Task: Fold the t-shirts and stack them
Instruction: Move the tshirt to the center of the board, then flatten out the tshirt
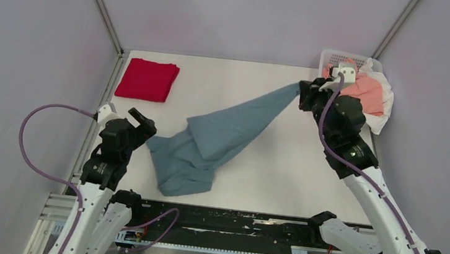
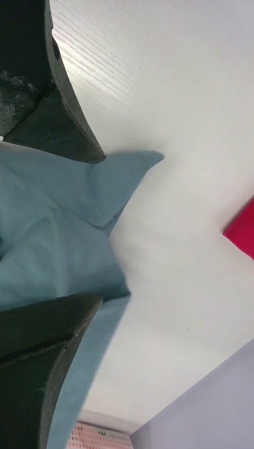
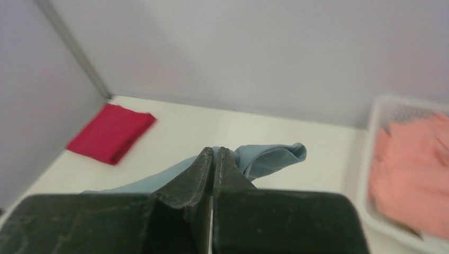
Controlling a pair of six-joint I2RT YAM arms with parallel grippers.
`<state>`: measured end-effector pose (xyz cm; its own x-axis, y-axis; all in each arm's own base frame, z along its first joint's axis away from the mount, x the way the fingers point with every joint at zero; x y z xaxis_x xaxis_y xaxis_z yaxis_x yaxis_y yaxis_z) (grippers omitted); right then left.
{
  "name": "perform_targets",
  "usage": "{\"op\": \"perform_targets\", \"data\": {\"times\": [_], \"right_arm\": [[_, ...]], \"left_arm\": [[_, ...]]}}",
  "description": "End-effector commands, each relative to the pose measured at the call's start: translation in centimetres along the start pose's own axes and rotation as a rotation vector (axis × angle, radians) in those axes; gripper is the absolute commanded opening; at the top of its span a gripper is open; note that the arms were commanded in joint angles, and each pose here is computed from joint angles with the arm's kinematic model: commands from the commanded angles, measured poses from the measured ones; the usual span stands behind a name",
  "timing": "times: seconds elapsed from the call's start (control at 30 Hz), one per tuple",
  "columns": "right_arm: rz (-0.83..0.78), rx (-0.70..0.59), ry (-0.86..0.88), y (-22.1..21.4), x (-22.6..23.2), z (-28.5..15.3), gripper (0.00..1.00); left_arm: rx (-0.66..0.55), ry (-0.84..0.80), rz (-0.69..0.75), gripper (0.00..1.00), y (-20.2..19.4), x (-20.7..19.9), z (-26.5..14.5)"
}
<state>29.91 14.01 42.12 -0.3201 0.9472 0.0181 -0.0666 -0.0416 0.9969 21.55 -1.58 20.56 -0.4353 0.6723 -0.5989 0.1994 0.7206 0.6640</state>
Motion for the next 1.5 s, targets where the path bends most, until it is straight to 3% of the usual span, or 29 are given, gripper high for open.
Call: {"op": "perform_targets", "data": {"times": [0.0,0.03,0.07,0.1,0.17,0.2,0.23,0.33,0.47,0.7,0.93,1.0,1.07,1.1,1.13,1.17,1.23,1.4,1.47], "right_arm": [[0.013,0.23,-0.433,-10.6,-7.7,-1.6,0.0],[0.028,0.295,-0.5,-13.3,-9.1,-2.1,0.02],[0.041,0.356,-0.551,-15.7,-10.2,-2.6,0.1],[0.059,0.408,-0.603,-17.7,-11.1,-3.1,0.28],[0.08,0.511,-0.679,-20.7,-12.2,-3.5,0.8],[0.072,0.548,-0.698,-21.3,-12.3,-3.5,0.97],[0.061,0.586,-0.688,-21.7,-12.2,-3.3,1.0],[0.033,0.663,-0.547,-22.4,-9.5,-1.8,1.0],[-0.12,0.682,-0.292,-23.5,-1.9,-0.2,1.0],[-0.051,0.845,0.179,-28.6,11.2,-2.8,1.0],[-0.087,0.903,0.232,-31.1,15.1,-4.4,0.96],[-0.095,0.919,0.224,-31.8,15.2,-4.4,0.91],[-0.108,0.933,0.217,-32.4,15.3,-4.5,0.89],[-0.119,0.936,0.202,-32.7,15.2,-4.5,0.88],[-0.128,0.937,0.169,-33.0,14.8,-4.4,0.87],[-0.144,0.933,0.115,-33.3,14.1,-4.2,0.87],[-0.151,0.924,0.049,-33.7,13.5,-4.0,0.85],[-0.18,0.869,-0.085,-33.9,12.1,-2.7,0.79],[-0.208,0.854,-0.128,-34.1,11.7,-2.1,0.73]], "left_arm": [[-0.009,0.036,-0.061,1.0,-0.4,0.6,0.6],[0.011,0.032,-0.061,1.0,-0.9,0.5,1.2],[0.026,0.024,-0.056,1.0,-1.2,0.3,1.5],[0.063,0.017,-0.048,1.0,-1.9,0.0,2.1],[0.12,0.027,-0.024,1.0,-2.9,-0.1,3.2],[0.166,0.055,-0.005,1.0,-3.8,0.1,3.9],[0.182,0.06,0.003,1.0,-4.0,0.1,4.3],[0.284,0.078,0.03,1.0,-6.1,0.1,6.2],[0.398,0.018,0.042,1.0,-8.3,-1.2,8.5],[0.483,0.063,0.052,1.0,-10.6,-1.0,11.8],[0.553,0.096,0.049,0.95,-12.8,-0.2,14.0],[0.569,0.107,0.054,0.84,-13.3,0.0,14.7],[0.584,0.122,0.061,0.6,-13.7,0.1,15.4],[0.599,0.128,0.063,0.42,-14.1,0.3,15.6],[0.598,0.12,0.064,0.32,-14.0,0.0,15.8],[0.605,0.122,0.064,0.1,-14.2,0.1,15.9],[0.595,0.118,0.062,0.0,-14.1,0.0,16.0],[0.549,0.117,0.072,0.0,-13.6,0.6,15.6],[0.523,0.105,0.075,0.0,-13.2,0.5,15.4]]}}
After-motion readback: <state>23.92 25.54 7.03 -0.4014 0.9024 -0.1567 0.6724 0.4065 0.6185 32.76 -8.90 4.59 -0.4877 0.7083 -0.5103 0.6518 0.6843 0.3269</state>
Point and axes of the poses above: each gripper's point midway between its finger pads, its own z axis out along the fingers, its own x axis along the line the jaws close on, y = z × x, the point moved 3 cm from there along -z, back along the fingers, and after that the axes turned 8 degrees about -z, right-handed, at the moved point
